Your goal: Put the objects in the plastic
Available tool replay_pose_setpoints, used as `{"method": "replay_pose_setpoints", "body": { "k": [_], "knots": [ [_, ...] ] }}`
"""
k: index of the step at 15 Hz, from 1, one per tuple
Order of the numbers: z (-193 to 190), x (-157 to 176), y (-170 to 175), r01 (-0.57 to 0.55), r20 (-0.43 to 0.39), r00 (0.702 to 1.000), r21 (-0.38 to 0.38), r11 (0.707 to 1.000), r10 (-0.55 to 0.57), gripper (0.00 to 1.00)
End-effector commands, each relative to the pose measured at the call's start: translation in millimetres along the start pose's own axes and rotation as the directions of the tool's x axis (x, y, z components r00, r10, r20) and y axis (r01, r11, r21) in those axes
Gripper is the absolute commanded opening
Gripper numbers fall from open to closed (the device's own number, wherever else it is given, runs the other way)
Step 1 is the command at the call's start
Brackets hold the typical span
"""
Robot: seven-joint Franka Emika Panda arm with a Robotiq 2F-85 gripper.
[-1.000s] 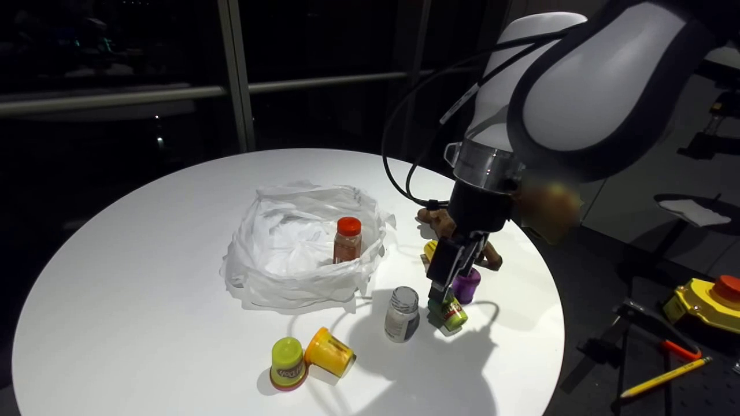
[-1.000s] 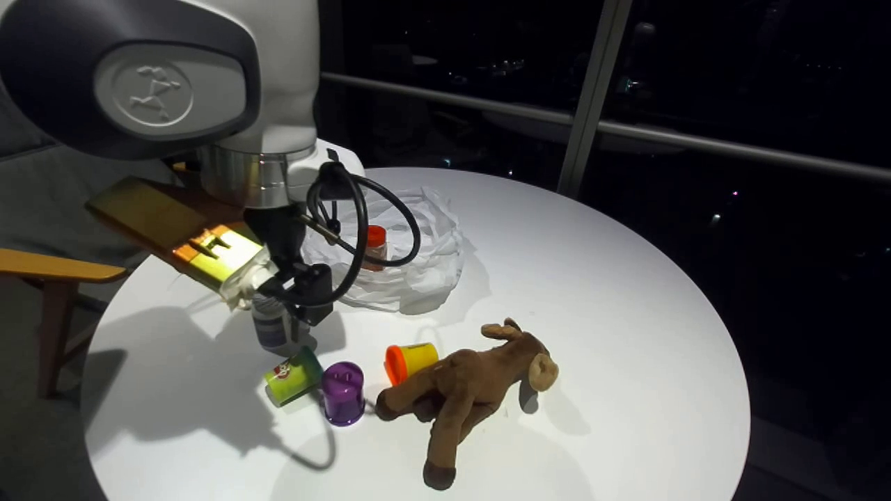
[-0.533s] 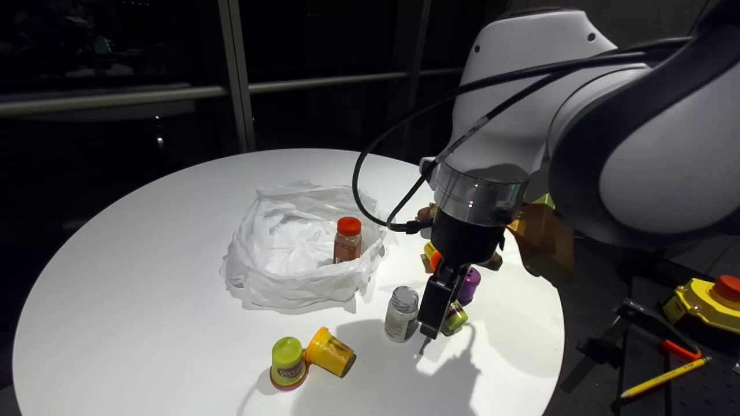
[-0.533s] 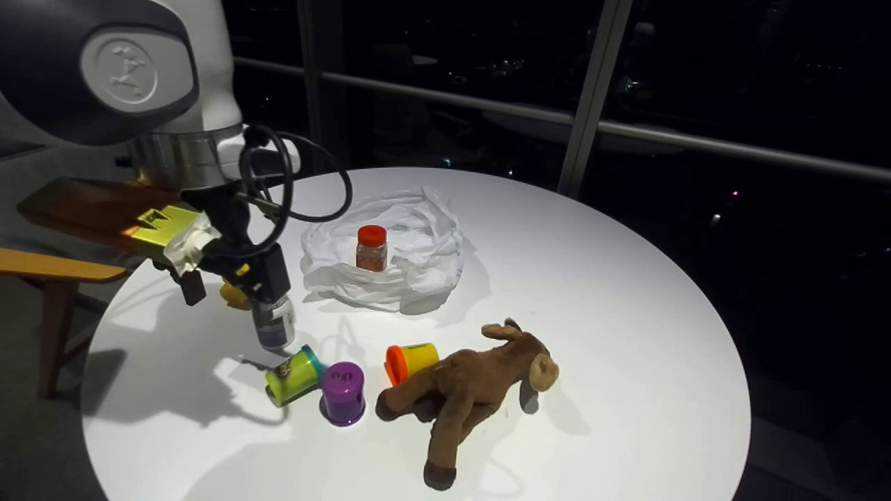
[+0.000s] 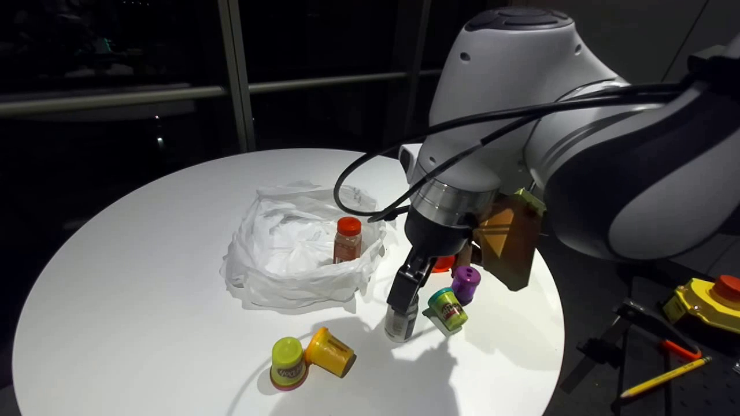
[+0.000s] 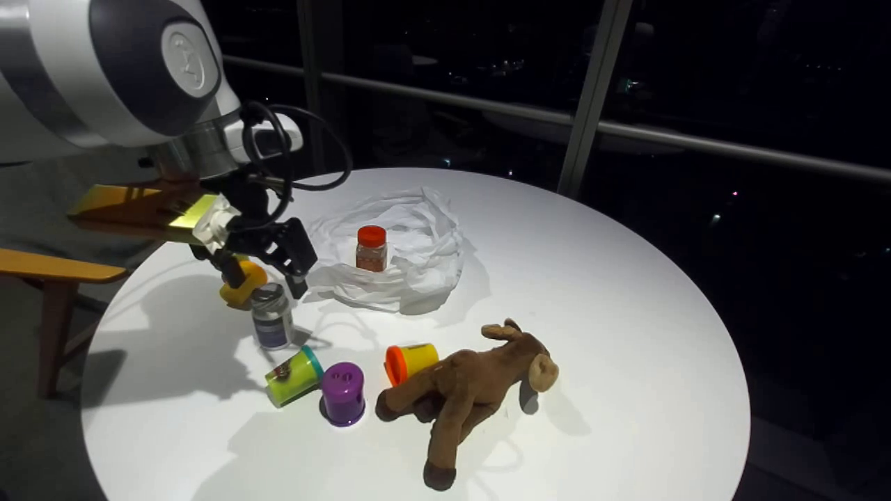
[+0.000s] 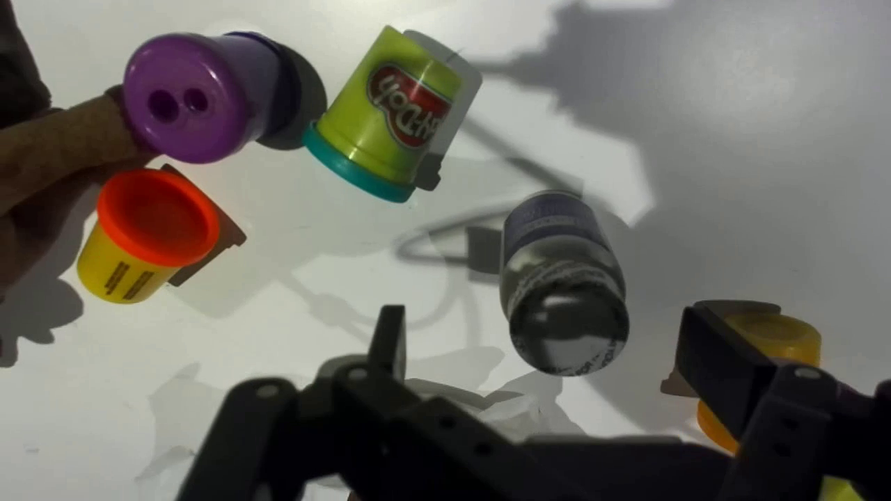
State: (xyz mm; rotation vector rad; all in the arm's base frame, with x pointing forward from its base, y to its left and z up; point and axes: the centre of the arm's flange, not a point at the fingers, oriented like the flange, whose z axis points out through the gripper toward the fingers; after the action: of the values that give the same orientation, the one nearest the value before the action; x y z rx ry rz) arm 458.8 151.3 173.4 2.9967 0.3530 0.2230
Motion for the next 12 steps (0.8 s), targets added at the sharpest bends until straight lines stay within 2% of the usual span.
{"method": "replay_pose_setpoints", "body": {
  "k": [1,4,5,6,8,12],
  "knots": [
    [16.5,14.6,0.1,-0.012,-0.012,1.000,0.004,1.000,0.012,1.00],
    [25.2,14.3,1.0,-0.011,0.021,1.000,0.019,1.000,0.010,1.00],
    [26.7,13.8,0.9,-0.012,0.027,1.000,0.024,1.000,0.011,0.84],
    [27.2,12.7,1.1,-0.017,0.027,1.000,0.027,0.999,0.016,0.74],
    [26.3,13.1,2.7,-0.019,0.028,0.999,0.035,0.999,0.018,0.58],
    [0.5,12.1,4.8,-0.054,0.052,0.997,0.028,0.998,0.053,0.27]
  ]
}}
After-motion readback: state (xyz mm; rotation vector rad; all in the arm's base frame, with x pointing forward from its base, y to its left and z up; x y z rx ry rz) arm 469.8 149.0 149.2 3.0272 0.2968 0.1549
